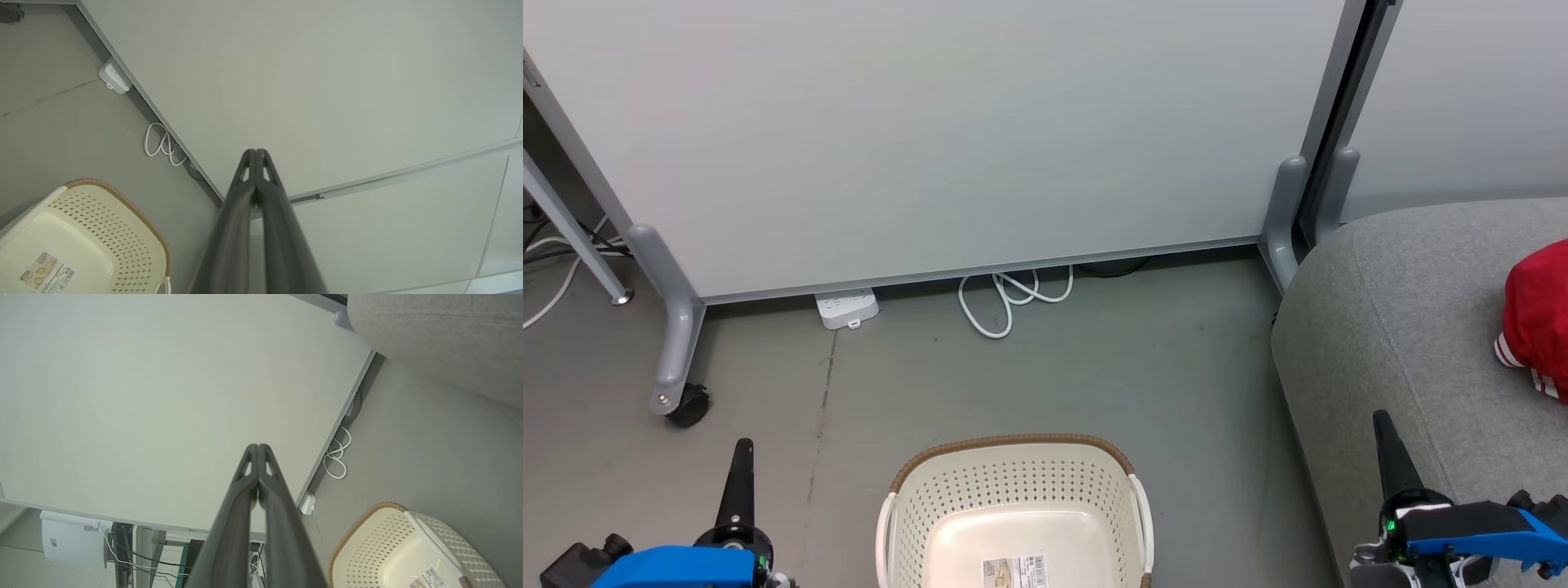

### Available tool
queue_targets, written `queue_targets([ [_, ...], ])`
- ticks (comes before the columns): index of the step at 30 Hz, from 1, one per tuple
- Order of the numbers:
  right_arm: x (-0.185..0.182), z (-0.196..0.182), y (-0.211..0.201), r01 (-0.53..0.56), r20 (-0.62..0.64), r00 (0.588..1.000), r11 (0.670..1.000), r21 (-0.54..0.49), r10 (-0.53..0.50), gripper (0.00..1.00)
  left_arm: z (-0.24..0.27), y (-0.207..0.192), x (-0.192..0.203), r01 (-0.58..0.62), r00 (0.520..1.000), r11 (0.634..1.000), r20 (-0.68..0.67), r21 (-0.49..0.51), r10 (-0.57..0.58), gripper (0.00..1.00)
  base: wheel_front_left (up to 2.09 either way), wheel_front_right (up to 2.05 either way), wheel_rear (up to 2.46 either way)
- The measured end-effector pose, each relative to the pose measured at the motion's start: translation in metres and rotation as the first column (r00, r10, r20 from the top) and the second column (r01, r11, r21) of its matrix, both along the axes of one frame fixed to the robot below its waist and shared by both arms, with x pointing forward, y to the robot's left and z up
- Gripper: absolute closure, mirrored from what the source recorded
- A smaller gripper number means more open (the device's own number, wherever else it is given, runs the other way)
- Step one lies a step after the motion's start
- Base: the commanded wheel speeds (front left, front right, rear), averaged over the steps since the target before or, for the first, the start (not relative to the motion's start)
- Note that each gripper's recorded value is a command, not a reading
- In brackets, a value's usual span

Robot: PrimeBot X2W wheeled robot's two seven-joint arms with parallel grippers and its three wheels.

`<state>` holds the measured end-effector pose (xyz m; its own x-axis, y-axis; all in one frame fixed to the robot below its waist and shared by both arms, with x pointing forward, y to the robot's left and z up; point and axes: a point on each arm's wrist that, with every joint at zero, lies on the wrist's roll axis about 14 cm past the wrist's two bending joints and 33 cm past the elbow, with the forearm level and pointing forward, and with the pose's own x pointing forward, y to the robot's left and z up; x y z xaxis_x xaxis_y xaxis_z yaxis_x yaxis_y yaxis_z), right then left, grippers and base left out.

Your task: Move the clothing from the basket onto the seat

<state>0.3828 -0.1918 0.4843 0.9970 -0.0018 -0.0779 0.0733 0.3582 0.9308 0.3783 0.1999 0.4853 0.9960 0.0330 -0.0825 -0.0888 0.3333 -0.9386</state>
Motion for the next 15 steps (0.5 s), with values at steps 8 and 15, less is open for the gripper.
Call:
queue_targets([
  [8, 0.0014, 0.0039, -0.0016, 0.004, 0.011, 1.0, 0.997, 0.074, -0.005, 1.0, 0.0036, 0.0001, 0.0022, 0.002, 1.0, 0.998, 0.013, -0.07, -0.001, 1.0, 0.0, 0.0, 0.0],
  [15, 0.0018, 0.0063, -0.0031, 0.008, 0.019, 1.0, 0.991, 0.133, -0.011, 1.0, 0.0067, -0.0002, 0.0038, 0.005, 1.0, 0.992, 0.027, -0.126, -0.002, 1.0, 0.0, 0.0, 0.0],
])
